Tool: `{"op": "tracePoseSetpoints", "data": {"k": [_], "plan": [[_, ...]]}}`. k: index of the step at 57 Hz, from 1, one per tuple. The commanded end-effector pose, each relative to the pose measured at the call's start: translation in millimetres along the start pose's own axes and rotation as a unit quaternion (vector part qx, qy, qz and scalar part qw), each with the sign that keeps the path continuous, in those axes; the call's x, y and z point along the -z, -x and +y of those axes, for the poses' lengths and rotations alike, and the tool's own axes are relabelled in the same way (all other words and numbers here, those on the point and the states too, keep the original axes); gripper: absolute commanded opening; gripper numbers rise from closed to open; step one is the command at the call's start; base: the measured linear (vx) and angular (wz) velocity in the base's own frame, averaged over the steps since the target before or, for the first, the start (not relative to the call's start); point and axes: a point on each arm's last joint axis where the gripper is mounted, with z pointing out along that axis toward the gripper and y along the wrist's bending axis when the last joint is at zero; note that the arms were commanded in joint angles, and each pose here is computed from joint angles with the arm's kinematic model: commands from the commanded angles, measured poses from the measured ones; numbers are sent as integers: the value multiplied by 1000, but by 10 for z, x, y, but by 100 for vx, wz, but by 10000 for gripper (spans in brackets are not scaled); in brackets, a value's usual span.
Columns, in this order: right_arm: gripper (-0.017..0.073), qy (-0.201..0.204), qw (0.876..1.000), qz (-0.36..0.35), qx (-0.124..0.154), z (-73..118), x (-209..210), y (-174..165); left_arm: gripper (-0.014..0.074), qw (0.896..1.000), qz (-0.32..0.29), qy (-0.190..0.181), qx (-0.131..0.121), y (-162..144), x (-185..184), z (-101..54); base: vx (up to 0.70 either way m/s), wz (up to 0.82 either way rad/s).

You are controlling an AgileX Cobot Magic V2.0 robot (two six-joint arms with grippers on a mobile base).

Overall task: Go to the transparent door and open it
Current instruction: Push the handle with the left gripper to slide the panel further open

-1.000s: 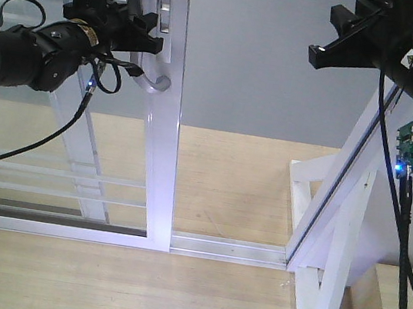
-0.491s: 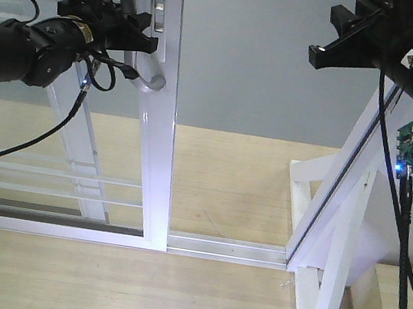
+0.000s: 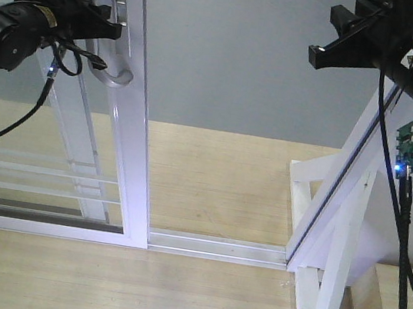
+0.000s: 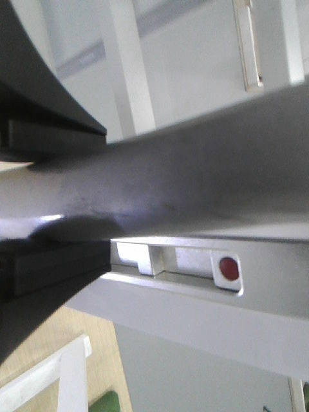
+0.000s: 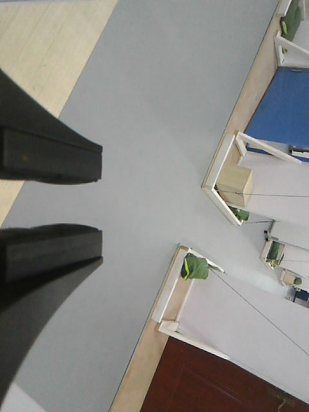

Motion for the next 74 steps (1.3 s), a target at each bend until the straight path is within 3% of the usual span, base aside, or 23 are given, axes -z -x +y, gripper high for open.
{"op": "tracePoseSetpoints", "data": {"k": [1,9,29,42,54,74], "plan": [[266,-18,997,-77,4,-82,114,280,344,994,-111,2,3,505,224,61,0,0],[266,-18,997,-77,4,-82,114,280,344,995,-97,12,-12,501,246,103,0,0],[266,-18,997,-75,2,-82,113,276,288,996,-79,30,-10,574,372,208,0,0],[266,-17,997,-69,2,-80,112,264,199,997,-44,64,-3,653,595,390,0,0],[266,-16,998,-67,0,-80,111,261,138,995,-55,89,4,599,963,545,0,0],[225,-11,1000,-14,-15,-86,204,230,125,994,-60,87,5,324,1628,392,0,0]]}}
